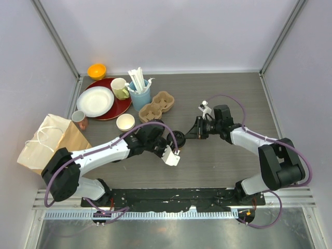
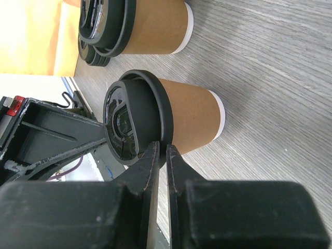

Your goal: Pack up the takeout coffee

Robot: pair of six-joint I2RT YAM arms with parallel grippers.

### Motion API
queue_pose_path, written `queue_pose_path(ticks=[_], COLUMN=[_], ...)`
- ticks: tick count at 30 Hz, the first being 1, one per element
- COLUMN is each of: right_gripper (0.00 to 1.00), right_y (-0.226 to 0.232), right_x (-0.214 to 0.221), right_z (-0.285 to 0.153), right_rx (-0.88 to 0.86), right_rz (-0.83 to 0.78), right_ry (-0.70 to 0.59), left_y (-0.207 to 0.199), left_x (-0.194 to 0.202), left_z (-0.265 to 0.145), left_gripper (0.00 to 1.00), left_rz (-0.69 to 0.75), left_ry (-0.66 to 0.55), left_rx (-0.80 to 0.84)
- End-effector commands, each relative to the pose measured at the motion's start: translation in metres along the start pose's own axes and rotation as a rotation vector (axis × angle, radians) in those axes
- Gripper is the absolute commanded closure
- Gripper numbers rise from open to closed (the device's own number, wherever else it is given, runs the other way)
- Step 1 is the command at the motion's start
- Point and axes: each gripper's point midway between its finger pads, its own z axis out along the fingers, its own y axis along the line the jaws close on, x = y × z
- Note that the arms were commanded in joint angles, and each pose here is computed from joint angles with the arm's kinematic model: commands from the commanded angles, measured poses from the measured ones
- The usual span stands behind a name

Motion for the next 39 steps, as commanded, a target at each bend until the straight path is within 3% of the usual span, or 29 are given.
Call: queue_pose_path(ticks=[1, 12, 18, 22, 27, 39], right_gripper=[0.91, 0.99, 0.99, 0.99, 0.89, 0.78], right_y=[-0.032, -0.053, -0.062, -0.052, -0.012, 0.031], right_x=[0.043, 0.081, 0.096, 0.083, 0.054, 0.015], right_z=[0.002, -0.001, -0.003, -0.004, -0.009, -0.024], right_rx=[0.106, 0.165, 0.202, 0.181, 0.051, -0.027], right_rz=[0.068, 0.129, 0.149, 0.116, 0.062, -0.031], right_ry=[0.086, 0.152, 0.183, 0.162, 0.113, -0.004], left_y=[-0.031, -0.063, -0.06, -0.051, -0.03, -0.003], left_x=[0.014, 0.019, 0.018, 0.015, 0.009, -0.008], left_z=[0.013, 0.011, 0.011, 0.009, 0.003, -0.02], left_gripper=[0.83, 0.85, 0.84, 0.84, 0.81, 0.69], left_rz=[-0.081, -0.102, -0.096, -0.082, -0.038, 0.011], left_ry=[0.016, 0.017, 0.008, 0.006, -0.005, -0.022], left_rx=[0.088, 0.183, 0.166, 0.138, 0.068, -0.011])
